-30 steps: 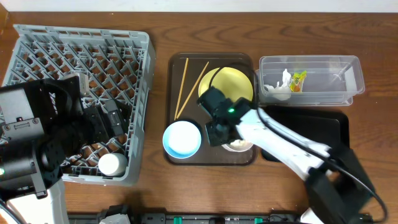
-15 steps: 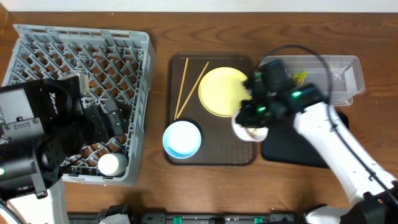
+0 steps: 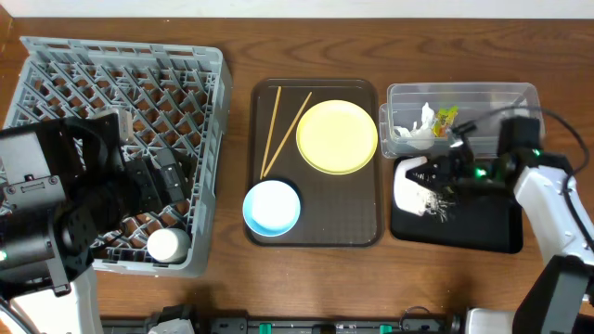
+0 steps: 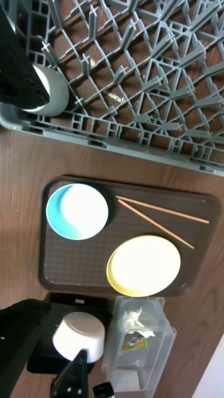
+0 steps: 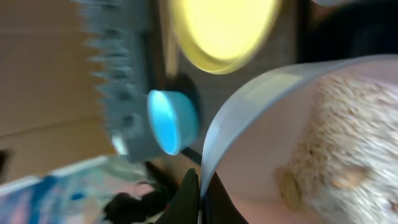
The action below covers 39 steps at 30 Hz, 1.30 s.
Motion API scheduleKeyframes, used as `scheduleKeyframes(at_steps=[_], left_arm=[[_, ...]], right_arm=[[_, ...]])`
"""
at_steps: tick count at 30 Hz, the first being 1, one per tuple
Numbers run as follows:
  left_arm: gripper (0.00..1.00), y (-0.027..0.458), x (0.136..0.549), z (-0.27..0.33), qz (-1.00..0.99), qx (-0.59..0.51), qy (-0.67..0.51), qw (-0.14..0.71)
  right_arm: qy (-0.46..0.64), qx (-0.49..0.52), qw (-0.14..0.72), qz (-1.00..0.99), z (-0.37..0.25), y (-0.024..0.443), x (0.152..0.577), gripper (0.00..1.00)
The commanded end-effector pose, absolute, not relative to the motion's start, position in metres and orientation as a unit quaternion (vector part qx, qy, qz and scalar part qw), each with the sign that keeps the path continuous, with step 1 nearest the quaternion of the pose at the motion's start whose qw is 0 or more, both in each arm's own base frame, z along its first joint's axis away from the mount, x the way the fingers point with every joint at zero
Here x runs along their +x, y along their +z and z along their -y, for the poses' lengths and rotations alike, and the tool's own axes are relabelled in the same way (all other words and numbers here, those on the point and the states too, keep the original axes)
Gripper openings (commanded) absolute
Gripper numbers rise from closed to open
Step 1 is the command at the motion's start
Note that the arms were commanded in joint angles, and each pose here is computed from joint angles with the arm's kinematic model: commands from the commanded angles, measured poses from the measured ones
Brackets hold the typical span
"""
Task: Sort waste into correct bins and load items into the dishwasher
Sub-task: 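Tip the pink bowl over the black tray to dump the rice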
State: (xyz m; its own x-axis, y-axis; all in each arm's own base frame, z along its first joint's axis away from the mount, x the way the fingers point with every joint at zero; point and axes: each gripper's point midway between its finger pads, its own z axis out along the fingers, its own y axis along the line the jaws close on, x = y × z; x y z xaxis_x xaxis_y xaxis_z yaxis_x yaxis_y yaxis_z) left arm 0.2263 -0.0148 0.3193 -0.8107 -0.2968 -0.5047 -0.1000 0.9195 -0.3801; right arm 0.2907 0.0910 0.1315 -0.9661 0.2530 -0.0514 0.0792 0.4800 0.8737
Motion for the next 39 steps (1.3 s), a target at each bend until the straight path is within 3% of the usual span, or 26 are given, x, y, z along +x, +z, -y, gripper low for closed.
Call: scheduleKeyframes(at_steps=[1,15,23,25,28,31,34,37,39], left_arm=[[0.98,0.323,0.227,0.016,-0.935,-0.098,-0.174,0.294],[0.98,0.323,0.227,0.016,-0.935,-0.099,-0.174,0.294],[0.98,0.323,0.227,0.016,-0.935,-0.099,-0.174,0.294],[0.98,0.323,0.227,0.016,-0.935,-0.099,-0.174,0.294],[0.98,0.323,0.227,0.016,-0.935,-0.099,-0.174,0.294],[0.98,0.323,0.227,0.016,-0.935,-0.098,-0.174,0.294],[0.98,0.323,0.227,0.016,-0.935,-0.098,-0.174,0.294],[0.98,0.323,0.227,0.016,-0.935,-0.098,-0.174,0.294],[0.98,0.323,0.227,0.016,-0.935,-0.098,-0.174,0.294]], right_arm=[[0.65,0.005,0.183,-0.737,-0.098,0.189,0.285,0.01],[0.595,0.078,0.169,-0.782,-0.069,0.158,0.283,0.01],[0.579,0.05,0.18,-0.794,-0.068,0.152,0.275,0.01],[0.555,0.092,0.149,-0.813,-0.062,0.139,0.277,0.01],[0.622,0.046,0.201,-0.756,-0.072,0.174,0.275,0.01],[0.593,0.074,0.177,-0.782,-0.065,0.158,0.279,0.01],[0.618,0.035,0.22,-0.754,-0.068,0.176,0.278,0.01],[0.6,0.096,0.17,-0.775,-0.062,0.16,0.282,0.01],[0.625,0.036,0.224,-0.747,-0.068,0.181,0.276,0.01]])
